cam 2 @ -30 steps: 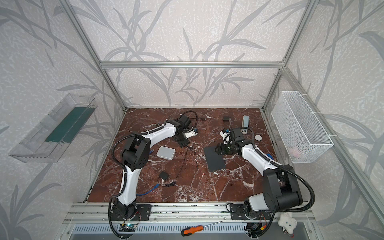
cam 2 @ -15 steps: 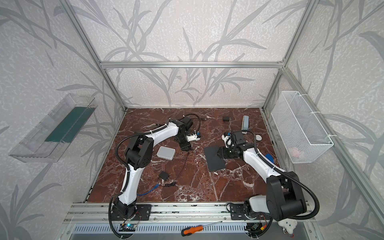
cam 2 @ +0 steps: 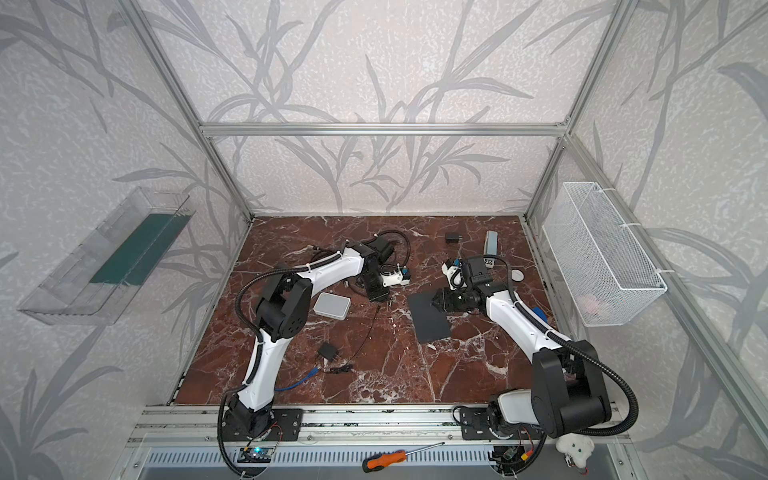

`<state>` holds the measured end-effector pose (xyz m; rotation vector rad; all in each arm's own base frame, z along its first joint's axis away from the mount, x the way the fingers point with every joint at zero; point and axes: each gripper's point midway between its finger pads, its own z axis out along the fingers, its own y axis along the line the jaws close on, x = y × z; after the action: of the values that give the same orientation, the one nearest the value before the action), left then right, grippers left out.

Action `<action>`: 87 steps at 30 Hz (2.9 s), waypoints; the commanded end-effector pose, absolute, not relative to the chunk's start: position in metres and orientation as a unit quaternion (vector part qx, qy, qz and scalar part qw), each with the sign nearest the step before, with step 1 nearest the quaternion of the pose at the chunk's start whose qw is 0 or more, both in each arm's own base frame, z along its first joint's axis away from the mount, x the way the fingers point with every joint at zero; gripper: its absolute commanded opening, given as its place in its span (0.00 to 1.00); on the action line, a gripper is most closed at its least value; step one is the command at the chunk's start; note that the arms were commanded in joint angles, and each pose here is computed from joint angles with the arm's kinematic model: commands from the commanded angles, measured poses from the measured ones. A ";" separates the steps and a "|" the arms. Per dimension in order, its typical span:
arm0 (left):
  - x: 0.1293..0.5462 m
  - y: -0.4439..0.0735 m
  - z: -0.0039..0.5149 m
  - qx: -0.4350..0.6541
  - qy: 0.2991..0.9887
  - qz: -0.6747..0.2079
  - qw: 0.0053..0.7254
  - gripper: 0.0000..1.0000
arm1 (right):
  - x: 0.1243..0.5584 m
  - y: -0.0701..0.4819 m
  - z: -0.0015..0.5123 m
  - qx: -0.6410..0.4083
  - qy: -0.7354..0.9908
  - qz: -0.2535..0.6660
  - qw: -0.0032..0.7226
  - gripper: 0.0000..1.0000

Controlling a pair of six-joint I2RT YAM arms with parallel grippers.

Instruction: Insert the plug into the switch port

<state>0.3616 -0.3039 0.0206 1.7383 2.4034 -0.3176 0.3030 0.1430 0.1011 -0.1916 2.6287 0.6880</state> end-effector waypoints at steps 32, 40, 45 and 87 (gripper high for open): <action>0.348 -0.334 0.091 0.544 0.774 -0.300 0.126 0.07 | 0.367 0.241 0.085 -0.112 0.824 0.478 0.282 0.46; 0.347 -0.335 0.091 0.544 0.772 -0.304 0.125 0.07 | 0.370 0.246 0.086 -0.117 0.809 0.498 0.289 0.45; 0.348 -0.336 0.094 0.544 0.769 -0.309 0.128 0.07 | 0.374 0.250 0.082 -0.114 0.806 0.510 0.280 0.37; 0.385 -0.355 0.088 0.490 0.779 -0.189 0.342 0.45 | 0.364 0.231 0.064 0.132 0.893 0.431 0.012 0.00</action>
<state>0.3724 -0.3543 0.0541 1.3277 2.1141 -0.5552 0.3717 0.2375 0.0729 0.3373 2.7022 1.3750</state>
